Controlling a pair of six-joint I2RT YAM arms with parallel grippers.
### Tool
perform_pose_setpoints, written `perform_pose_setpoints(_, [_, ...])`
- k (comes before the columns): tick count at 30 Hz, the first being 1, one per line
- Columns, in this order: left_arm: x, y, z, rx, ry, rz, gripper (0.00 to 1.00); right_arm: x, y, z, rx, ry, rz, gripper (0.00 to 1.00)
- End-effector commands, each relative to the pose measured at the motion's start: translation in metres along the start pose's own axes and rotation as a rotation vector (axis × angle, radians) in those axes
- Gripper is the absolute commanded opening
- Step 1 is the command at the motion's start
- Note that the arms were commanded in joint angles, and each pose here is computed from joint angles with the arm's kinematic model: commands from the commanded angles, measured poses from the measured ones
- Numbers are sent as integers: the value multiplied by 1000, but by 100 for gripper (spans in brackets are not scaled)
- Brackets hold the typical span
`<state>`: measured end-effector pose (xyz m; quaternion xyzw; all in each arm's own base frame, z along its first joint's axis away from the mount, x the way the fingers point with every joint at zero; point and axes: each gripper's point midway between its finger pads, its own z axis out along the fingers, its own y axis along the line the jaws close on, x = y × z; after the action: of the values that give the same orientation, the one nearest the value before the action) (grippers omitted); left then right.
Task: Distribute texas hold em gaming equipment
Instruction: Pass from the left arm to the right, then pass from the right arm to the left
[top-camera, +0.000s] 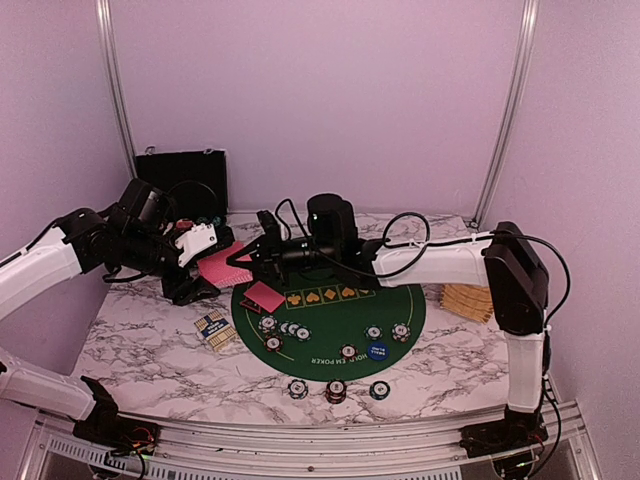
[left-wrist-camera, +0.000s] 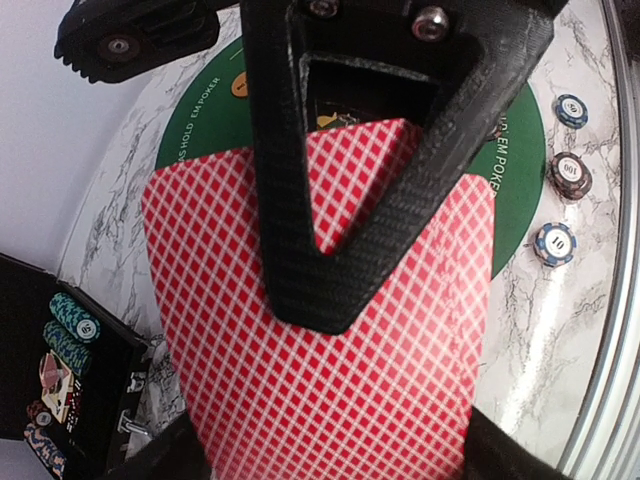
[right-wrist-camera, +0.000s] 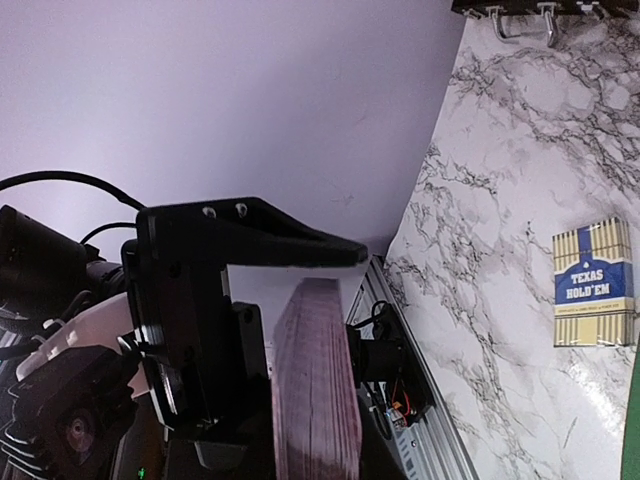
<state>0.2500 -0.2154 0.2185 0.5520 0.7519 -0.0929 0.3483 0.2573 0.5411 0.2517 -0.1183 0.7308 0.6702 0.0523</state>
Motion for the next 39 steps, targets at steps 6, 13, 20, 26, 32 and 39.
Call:
perform_pose_setpoints(6, [-9, -13, 0, 34, 7, 30, 99, 13, 16, 17, 6, 19, -110, 0])
perform_pose_setpoints(13, [-2, -19, 7, 25, 53, 114, 98, 16, 18, 22, 1, 34, -111, 0])
perform_pose_setpoints(20, [10, -25, 13, 28, 97, 167, 89, 17, 14, 22, -3, 38, -78, 1])
perform_pose_setpoints(26, [5, -21, 15, 20, 102, 173, 72, 23, 3, 26, -13, 61, -31, 14])
perform_pose_setpoints(32, [6, -20, 17, 16, 113, 162, 60, 27, -4, 27, -24, 74, -3, 25])
perform_pose_setpoints(39, [4, -20, 16, 22, 106, 130, 58, 27, -4, 29, -34, 83, 5, 33])
